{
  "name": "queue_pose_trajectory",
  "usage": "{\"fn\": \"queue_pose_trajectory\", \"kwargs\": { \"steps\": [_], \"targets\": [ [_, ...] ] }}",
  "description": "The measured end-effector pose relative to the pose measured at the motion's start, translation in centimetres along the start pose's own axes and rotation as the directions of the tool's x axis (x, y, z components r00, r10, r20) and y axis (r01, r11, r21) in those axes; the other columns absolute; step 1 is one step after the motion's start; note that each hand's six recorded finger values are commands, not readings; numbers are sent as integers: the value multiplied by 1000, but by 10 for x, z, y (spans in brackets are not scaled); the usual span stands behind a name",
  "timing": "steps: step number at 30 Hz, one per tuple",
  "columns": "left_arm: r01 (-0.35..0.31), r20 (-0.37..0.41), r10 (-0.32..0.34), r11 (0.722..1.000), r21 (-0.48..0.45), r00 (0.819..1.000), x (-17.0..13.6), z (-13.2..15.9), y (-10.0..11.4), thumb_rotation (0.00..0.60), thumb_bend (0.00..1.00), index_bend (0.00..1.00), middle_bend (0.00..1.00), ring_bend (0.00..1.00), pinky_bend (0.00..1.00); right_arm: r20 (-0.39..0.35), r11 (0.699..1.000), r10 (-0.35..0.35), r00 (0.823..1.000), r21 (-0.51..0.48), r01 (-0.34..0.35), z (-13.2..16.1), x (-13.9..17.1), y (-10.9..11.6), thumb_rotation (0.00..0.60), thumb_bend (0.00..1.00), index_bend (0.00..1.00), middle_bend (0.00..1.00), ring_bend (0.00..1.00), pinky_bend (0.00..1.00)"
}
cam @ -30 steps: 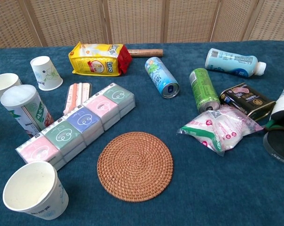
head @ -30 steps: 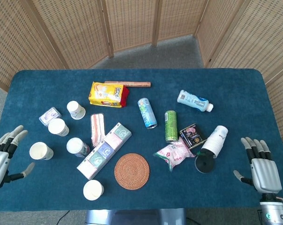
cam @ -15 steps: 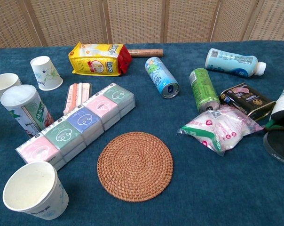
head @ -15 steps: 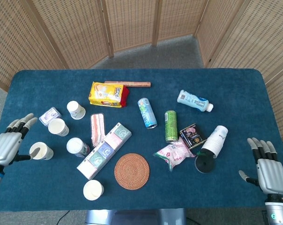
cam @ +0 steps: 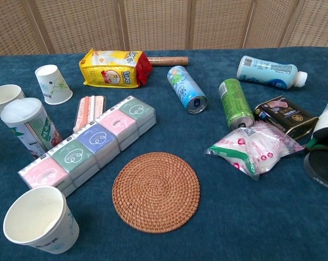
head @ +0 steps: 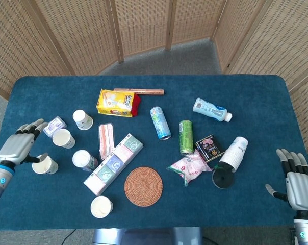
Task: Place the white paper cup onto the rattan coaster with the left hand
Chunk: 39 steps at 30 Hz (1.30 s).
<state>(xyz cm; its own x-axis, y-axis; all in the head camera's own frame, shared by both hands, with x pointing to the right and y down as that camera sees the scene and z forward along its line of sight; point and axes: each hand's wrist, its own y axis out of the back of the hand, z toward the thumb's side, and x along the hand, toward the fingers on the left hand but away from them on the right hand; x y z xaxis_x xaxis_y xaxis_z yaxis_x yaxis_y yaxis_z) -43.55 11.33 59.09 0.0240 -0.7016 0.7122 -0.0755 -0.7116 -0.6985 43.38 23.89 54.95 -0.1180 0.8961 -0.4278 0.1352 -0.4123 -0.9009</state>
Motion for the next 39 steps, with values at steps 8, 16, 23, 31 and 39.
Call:
{"fn": "queue_pose_trajectory", "kwargs": {
  "steps": [8,16,23,31,39],
  "targets": [
    [37,-32,-37,999,-15,999,21,-7,-8,542,370,0,0,0,0,7,1000,0,1000,1,0,0,0,-1,600,219,0,0,0,0],
    [77,-36,-79,996,-51,996,42,-6,-24,543,370,0,0,0,0,17,1000,-8,1000,1,8,-2,2,0,600,219,0,0,0,0],
    [117,-24,-119,990,-79,993,55,-1,-41,541,371,0,0,0,0,30,1000,-13,999,0,13,-6,5,1,600,219,0,0,0,0],
    [120,7,-120,984,-133,993,64,8,-48,544,371,0,0,0,98,40,1000,-16,999,1,16,-10,7,3,600,219,0,0,0,0],
    [142,20,-141,979,-143,990,71,12,-58,543,370,0,2,4,200,63,1000,-28,998,1,28,-16,9,6,600,219,0,0,0,0]
  ]
}}
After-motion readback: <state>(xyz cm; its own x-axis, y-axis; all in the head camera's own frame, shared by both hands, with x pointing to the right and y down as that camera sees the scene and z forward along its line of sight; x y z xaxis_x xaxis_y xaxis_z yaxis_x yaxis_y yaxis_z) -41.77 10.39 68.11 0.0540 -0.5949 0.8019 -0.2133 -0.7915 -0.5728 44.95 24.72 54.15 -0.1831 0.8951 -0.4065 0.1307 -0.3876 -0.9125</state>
